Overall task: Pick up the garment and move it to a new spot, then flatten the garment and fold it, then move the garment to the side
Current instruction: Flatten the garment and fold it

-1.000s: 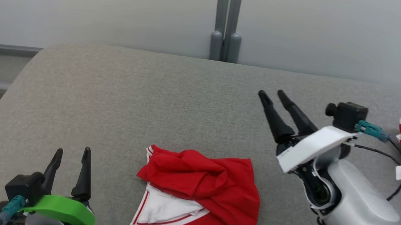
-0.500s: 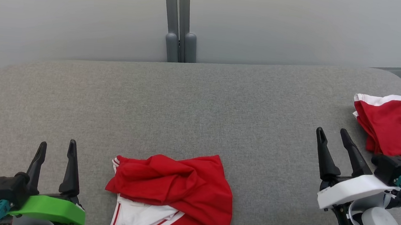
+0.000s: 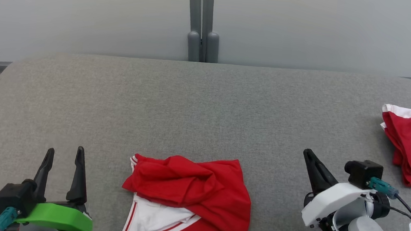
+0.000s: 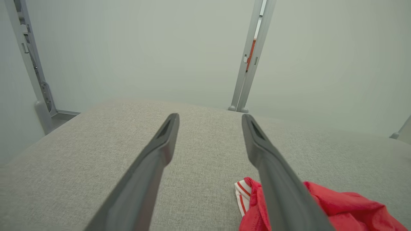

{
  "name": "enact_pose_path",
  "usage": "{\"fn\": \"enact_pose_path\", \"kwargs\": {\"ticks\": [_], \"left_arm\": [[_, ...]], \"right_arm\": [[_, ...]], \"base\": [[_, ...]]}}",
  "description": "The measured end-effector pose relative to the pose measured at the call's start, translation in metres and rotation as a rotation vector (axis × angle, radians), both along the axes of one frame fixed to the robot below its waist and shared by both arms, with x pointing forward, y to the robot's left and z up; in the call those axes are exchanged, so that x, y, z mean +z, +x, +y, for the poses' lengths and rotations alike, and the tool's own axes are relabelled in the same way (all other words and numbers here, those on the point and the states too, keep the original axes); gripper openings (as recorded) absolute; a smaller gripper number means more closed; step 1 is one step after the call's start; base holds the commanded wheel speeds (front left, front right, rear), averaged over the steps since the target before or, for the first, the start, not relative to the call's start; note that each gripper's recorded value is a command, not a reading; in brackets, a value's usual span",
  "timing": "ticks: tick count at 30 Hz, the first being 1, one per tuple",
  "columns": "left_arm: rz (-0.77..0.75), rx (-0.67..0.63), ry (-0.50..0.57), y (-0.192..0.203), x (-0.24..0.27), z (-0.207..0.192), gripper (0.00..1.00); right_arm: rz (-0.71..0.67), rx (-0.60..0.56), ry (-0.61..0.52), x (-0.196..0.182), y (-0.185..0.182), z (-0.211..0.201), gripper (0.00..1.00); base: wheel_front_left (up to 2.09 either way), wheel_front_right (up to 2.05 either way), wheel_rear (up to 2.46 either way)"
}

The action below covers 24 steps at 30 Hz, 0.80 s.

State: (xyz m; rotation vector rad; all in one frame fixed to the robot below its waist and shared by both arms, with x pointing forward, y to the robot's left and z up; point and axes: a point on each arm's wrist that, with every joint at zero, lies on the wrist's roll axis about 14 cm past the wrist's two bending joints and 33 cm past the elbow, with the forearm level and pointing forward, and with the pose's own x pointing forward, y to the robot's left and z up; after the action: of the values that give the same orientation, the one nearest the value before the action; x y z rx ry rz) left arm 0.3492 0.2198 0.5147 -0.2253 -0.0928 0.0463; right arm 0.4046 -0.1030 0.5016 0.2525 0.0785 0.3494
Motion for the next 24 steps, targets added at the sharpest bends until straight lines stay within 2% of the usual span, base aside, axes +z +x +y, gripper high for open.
{"fn": "enact_pose_path", "kwargs": {"ticks": [7, 15, 24], "left_arm": [[0.013, 0.057, -0.007, -0.016, -0.006, 0.016, 1.0], [0.03, 0.145, -0.016, -0.042, -0.013, 0.041, 1.0], [0.041, 0.235, -0.013, -0.064, -0.016, 0.067, 1.0]], "right_arm": [[0.119, 0.159, -0.075, -0.027, 0.006, 0.053, 0.0], [0.269, 0.302, -0.076, -0.065, -0.008, 0.113, 0.0], [0.328, 0.494, -0.098, -0.081, -0.034, 0.179, 0.0]], "base": [[0.0, 0.0, 0.0], [0.0, 0.0, 0.0], [0.0, 0.0, 0.0]]}}
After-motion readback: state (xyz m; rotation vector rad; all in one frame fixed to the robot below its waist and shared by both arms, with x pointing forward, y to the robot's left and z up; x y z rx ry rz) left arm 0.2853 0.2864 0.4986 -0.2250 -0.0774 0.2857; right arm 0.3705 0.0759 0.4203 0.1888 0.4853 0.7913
